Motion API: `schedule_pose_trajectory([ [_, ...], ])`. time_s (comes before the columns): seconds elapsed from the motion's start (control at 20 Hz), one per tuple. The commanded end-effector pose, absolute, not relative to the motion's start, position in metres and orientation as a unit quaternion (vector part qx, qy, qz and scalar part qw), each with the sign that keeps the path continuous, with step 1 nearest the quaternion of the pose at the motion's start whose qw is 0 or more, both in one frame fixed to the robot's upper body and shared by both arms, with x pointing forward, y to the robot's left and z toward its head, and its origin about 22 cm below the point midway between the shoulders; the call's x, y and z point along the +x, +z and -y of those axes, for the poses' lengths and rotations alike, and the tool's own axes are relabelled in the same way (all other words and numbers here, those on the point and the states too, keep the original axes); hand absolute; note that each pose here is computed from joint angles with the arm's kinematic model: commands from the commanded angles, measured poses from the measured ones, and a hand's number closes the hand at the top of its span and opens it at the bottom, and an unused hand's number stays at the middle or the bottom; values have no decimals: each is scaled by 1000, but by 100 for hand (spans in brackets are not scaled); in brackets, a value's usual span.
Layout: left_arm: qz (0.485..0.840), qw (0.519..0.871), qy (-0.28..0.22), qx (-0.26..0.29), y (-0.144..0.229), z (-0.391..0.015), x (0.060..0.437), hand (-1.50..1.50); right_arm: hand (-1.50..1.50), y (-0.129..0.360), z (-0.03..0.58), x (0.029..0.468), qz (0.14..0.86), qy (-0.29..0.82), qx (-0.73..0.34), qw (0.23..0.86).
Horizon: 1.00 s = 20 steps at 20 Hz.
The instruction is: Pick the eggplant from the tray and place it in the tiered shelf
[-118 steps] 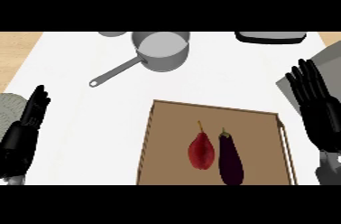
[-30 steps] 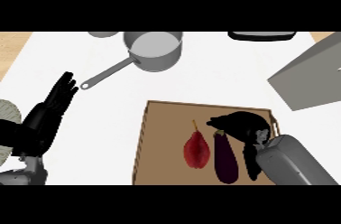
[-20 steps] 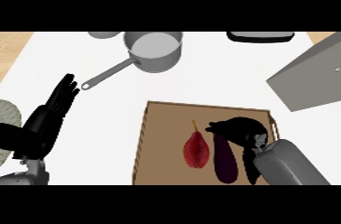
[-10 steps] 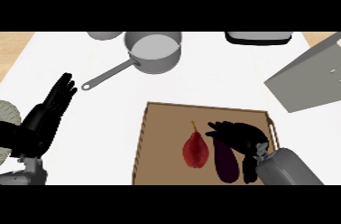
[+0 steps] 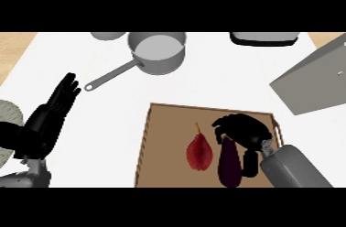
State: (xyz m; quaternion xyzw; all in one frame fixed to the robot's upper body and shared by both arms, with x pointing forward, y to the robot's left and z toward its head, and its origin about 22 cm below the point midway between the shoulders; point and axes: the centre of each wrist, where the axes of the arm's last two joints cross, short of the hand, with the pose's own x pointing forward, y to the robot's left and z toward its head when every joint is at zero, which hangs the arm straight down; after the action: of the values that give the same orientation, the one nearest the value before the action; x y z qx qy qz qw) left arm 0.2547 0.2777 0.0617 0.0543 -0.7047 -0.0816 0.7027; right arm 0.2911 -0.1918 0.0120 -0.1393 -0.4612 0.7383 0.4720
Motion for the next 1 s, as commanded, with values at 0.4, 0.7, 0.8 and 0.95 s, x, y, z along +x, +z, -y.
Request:
schedule_pose_trajectory([
  [0.4,700,708,-56,78,61,-288,250,0,150,47,265,280,614,589,-168,497],
  [0.7,691,716,-37,99,52,-302,237,0,150,58,359,227,735,443,-205,471],
  [0.8,688,717,-39,102,59,-311,234,0,150,69,385,206,762,406,-221,454],
  [0.95,693,713,-38,97,51,-309,223,0,150,87,411,175,802,350,-231,425],
])
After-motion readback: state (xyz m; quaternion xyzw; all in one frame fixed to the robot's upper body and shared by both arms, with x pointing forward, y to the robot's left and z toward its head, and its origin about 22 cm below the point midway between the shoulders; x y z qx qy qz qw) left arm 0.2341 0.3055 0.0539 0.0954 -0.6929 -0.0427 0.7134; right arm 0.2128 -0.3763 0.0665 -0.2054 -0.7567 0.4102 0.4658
